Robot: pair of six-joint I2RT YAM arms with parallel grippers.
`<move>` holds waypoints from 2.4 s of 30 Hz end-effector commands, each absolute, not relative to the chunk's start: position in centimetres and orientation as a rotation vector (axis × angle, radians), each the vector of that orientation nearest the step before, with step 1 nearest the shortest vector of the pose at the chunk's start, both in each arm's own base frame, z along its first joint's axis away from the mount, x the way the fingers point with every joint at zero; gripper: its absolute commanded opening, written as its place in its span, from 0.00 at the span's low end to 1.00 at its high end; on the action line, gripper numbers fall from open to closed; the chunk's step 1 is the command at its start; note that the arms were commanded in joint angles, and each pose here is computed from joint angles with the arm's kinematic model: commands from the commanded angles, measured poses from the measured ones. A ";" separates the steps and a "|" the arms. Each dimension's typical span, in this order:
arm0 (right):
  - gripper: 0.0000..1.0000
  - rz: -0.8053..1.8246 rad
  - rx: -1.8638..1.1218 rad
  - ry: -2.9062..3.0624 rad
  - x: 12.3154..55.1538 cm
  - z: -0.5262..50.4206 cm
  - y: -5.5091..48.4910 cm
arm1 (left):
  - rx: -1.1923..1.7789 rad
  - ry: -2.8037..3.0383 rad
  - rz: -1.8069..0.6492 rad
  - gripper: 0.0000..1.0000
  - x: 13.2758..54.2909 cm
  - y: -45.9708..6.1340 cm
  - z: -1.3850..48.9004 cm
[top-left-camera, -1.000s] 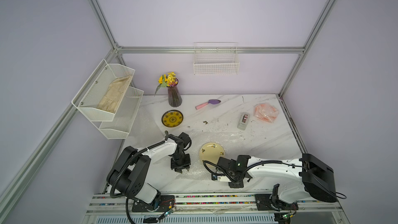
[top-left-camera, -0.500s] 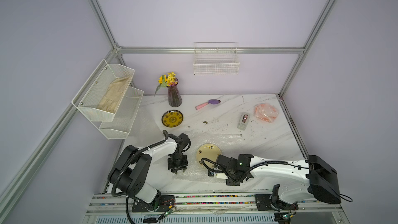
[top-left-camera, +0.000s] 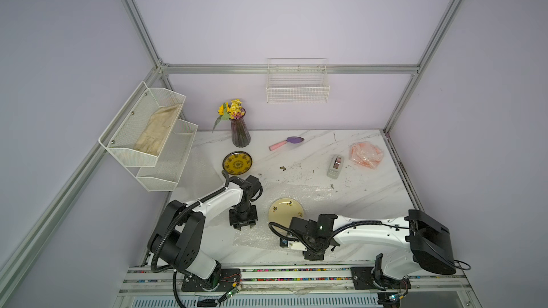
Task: Wrap dinner plates in bubble wrap
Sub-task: Wrap the plate in the bubble wrap.
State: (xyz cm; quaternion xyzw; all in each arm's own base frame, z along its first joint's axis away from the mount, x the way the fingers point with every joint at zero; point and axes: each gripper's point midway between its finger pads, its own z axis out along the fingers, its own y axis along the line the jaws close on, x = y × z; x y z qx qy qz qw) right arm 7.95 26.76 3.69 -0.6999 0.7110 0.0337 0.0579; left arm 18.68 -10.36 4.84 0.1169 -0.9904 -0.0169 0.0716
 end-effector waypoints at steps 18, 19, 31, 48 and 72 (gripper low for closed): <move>0.00 -0.026 -2.058 2.164 9.0 5.0 25.4 | 0.406 -2.846 0.036 0.34 15.3 -10.4 1.3; 0.00 -0.015 -2.051 2.174 9.1 5.2 25.2 | 0.411 -2.837 0.018 0.34 15.1 -10.4 1.1; 0.00 0.490 -1.585 2.478 13.4 9.1 27.0 | 0.253 -3.239 0.317 0.38 23.5 -13.6 12.6; 0.00 0.636 -0.603 2.997 21.1 5.9 25.1 | -0.355 -3.139 0.673 0.34 21.1 -29.1 15.8; 0.22 0.337 0.013 2.998 26.1 7.3 20.0 | -0.385 -3.014 0.238 0.24 21.5 -27.7 1.7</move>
